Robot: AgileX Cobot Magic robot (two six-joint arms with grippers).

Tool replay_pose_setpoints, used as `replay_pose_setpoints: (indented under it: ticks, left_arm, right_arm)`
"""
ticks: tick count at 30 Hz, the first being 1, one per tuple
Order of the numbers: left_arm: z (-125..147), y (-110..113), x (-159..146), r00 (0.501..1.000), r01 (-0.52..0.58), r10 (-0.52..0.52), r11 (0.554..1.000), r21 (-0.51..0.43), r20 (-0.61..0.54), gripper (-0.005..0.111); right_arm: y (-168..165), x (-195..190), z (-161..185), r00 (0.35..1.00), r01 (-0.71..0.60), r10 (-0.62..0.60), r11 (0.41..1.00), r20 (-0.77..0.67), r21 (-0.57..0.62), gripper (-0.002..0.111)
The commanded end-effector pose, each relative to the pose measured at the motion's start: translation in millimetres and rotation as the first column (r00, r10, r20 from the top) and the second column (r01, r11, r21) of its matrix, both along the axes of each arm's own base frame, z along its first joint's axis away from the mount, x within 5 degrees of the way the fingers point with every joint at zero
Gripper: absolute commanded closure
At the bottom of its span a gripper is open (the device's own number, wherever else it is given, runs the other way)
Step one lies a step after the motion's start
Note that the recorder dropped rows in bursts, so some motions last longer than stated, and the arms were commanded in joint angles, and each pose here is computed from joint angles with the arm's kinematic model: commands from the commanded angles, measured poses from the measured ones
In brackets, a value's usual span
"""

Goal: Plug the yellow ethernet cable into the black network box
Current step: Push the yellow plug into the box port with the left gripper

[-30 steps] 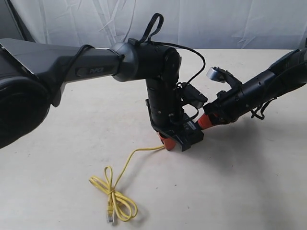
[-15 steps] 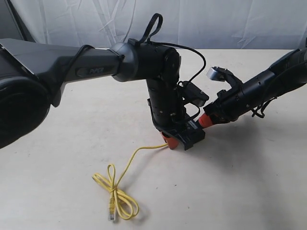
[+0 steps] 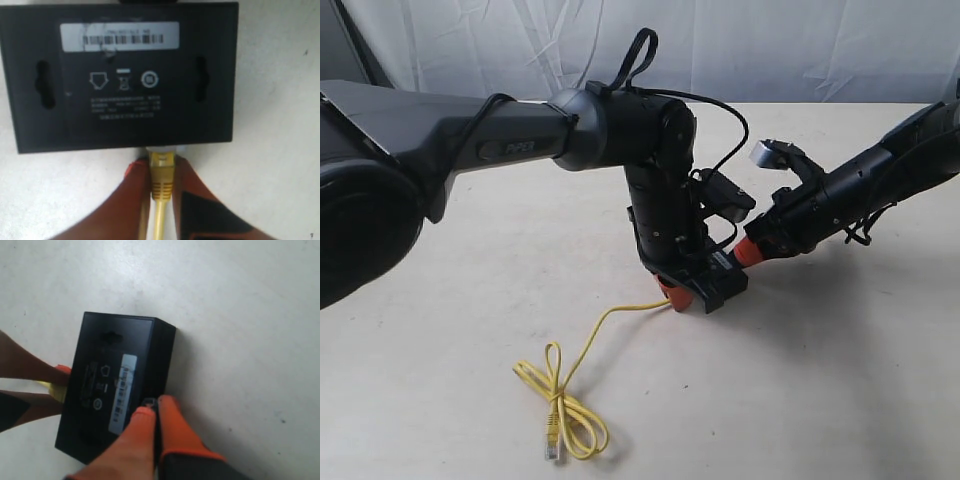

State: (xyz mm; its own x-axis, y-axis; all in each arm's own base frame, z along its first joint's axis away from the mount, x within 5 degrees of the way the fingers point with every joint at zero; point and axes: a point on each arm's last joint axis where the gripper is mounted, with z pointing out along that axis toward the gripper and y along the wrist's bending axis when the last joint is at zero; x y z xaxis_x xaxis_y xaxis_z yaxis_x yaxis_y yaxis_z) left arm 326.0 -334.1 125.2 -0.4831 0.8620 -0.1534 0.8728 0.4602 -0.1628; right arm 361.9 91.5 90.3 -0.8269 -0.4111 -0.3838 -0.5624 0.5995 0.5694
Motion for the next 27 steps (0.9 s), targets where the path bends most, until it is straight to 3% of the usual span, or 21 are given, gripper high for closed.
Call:
replay_pose_setpoints:
  ticks: [1, 8, 16, 27]
  left_arm:
    - [3.3, -13.7, 8.3, 0.995, -0.064, 0.074, 0.988, -0.143, 0.063, 0.107]
    - [4.7, -11.5, 8.4, 0.995, -0.054, 0.063, 0.991, -0.121, 0.073, 0.104]
    - [10.1, -8.2, 8.7, 0.994, -0.055, 0.064, 0.994, -0.095, 0.087, 0.059]
    - [9.9, -3.4, 9.7, 0.992, -0.075, 0.079, 0.996, -0.043, 0.099, 0.033]
  right_arm:
    - [12.1, -8.9, 5.7, 0.996, -0.071, 0.076, 0.994, -0.052, 0.080, 0.109]
    - [11.8, -8.3, 5.3, 0.996, -0.067, 0.071, 0.995, -0.048, 0.075, 0.109]
    - [9.8, -8.3, 3.2, 0.996, -0.081, 0.083, 0.996, -0.038, 0.043, 0.109]
    - [9.1, -7.8, 2.3, 0.996, -0.081, 0.082, 0.996, -0.031, 0.031, 0.109]
